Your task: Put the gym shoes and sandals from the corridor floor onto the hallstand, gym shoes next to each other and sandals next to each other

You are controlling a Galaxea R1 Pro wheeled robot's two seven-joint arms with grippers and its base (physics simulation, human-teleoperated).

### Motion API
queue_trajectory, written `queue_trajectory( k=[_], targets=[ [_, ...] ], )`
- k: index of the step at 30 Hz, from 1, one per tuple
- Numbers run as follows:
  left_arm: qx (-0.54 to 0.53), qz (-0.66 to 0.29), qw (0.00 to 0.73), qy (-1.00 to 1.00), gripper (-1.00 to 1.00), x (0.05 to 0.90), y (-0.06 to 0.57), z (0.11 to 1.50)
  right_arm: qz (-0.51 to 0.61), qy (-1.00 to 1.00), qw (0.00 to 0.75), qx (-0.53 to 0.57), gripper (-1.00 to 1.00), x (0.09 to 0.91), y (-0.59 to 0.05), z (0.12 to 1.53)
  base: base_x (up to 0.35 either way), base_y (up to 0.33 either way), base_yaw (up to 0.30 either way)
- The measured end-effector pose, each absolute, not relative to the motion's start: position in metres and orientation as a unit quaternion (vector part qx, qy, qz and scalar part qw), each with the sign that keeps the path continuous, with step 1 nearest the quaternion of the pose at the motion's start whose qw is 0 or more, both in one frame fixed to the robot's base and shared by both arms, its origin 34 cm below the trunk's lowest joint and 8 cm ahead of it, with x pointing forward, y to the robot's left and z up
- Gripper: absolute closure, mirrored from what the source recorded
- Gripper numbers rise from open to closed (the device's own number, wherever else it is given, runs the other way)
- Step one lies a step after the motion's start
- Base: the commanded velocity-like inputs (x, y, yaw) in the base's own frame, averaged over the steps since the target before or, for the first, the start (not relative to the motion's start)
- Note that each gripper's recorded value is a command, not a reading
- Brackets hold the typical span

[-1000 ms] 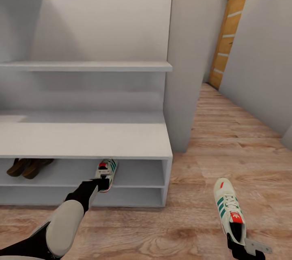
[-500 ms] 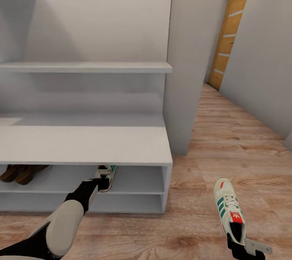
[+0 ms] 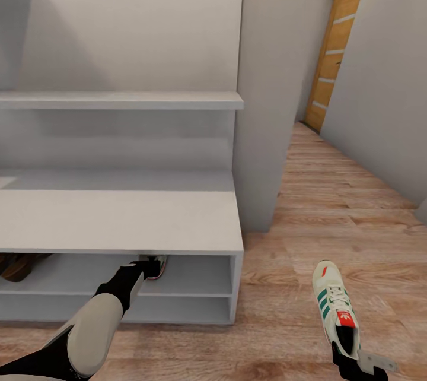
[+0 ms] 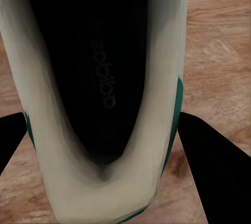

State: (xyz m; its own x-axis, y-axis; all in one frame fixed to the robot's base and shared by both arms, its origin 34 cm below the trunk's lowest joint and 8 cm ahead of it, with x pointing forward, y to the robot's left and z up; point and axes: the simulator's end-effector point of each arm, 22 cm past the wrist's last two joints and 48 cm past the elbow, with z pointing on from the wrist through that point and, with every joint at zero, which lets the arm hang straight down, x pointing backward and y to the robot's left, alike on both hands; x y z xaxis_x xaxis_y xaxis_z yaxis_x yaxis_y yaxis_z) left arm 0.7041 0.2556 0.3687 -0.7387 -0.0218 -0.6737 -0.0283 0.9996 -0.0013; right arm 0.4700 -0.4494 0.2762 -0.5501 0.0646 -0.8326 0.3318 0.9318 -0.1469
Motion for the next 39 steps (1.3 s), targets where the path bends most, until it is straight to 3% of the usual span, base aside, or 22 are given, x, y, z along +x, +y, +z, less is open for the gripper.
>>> queue_trajectory(
  k=[15, 16, 29, 39],
  targets=[
    [-0.012, 0.000, 0.361, 0.932, 1.00, 0.7039, 0.2525, 0.3684, -0.145, 0.868, 0.460, 0.114, 1.00, 0.4700, -0.4494, 0.2762, 0.002, -0.001, 0.000],
    [-0.012, 0.000, 0.361, 0.933, -1.00, 0.7039, 0.2523, 0.3683, -0.145, 0.868, 0.460, 0.114, 1.00, 0.4700, -0.4494, 0.2762, 0.000, 0.000, 0.000],
    [-0.011, -0.002, 0.361, 0.933, -1.00, 0.7037, 0.2517, 0.3681, -0.145, 0.868, 0.460, 0.114, 1.00, 0.4700, -0.4494, 0.2762, -0.008, 0.001, 0.000],
    [-0.011, -0.001, 0.360, 0.933, -1.00, 0.7038, 0.2528, 0.3677, -0.145, 0.868, 0.460, 0.114, 1.00, 0.4699, -0.4494, 0.2758, -0.264, 0.063, 0.000]
  ],
)
